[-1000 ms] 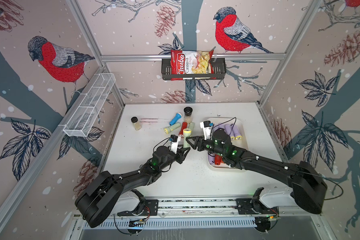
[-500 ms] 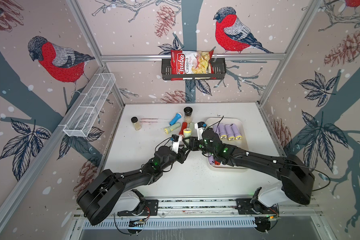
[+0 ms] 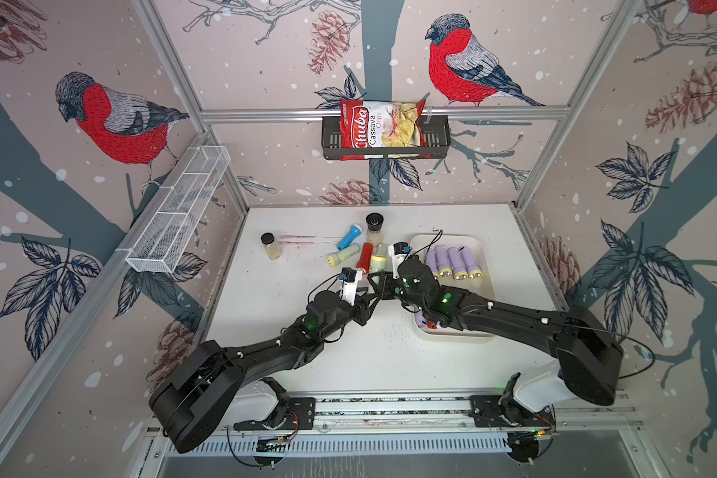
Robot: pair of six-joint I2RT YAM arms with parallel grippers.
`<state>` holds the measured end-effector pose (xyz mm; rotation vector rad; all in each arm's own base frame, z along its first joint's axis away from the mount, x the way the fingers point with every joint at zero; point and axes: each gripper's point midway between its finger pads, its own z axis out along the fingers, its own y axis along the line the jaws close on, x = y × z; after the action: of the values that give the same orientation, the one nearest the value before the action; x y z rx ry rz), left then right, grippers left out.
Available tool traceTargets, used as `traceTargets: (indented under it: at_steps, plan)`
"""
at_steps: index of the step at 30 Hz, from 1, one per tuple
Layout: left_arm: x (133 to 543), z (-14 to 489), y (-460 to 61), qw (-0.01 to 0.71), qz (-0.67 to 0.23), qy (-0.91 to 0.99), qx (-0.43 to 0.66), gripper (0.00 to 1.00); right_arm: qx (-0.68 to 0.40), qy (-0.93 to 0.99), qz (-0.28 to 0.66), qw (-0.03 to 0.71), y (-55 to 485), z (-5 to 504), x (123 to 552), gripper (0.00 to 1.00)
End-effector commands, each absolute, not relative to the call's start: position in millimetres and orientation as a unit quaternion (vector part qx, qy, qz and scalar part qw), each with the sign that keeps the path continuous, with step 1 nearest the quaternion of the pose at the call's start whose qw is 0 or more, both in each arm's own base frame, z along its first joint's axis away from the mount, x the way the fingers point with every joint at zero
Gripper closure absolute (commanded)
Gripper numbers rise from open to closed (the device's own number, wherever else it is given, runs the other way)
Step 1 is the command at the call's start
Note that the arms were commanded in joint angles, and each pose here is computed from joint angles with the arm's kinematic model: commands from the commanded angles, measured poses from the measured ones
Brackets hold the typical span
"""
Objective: Put the flashlights into the storage boxes
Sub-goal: Pick up the flashlight from the center of the board, then place the flashlight at the storage box.
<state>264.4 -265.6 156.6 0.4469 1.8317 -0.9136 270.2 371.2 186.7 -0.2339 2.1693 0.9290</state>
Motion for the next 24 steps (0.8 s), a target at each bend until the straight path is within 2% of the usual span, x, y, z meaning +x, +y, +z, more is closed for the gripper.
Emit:
traceTargets:
  at_steps: [1, 8, 14, 18, 24]
  plan:
    - [269, 171, -267, 0.520, -0.380, 0.743, 0.183, 0.61, -0.098, 0.842, 0.383, 0.367, 373, 194, 265, 0.65]
    - [272, 171, -269, 0.517, -0.374, 0.747, 0.185, 0.37, -0.092, 0.849, 0.372, 0.362, 344, 191, 277, 0.67]
    - [278, 173, -271, 0.516, -0.364, 0.753, 0.184, 0.22, -0.076, 0.868, 0.342, 0.352, 288, 182, 296, 0.67]
    - [285, 170, -276, 0.503, -0.353, 0.767, 0.183, 0.15, -0.068, 0.886, 0.304, 0.344, 241, 174, 309, 0.66]
    - [290, 169, -293, 0.497, -0.341, 0.772, 0.200, 0.14, -0.040, 0.913, 0.267, 0.307, 174, 154, 318, 0.66]
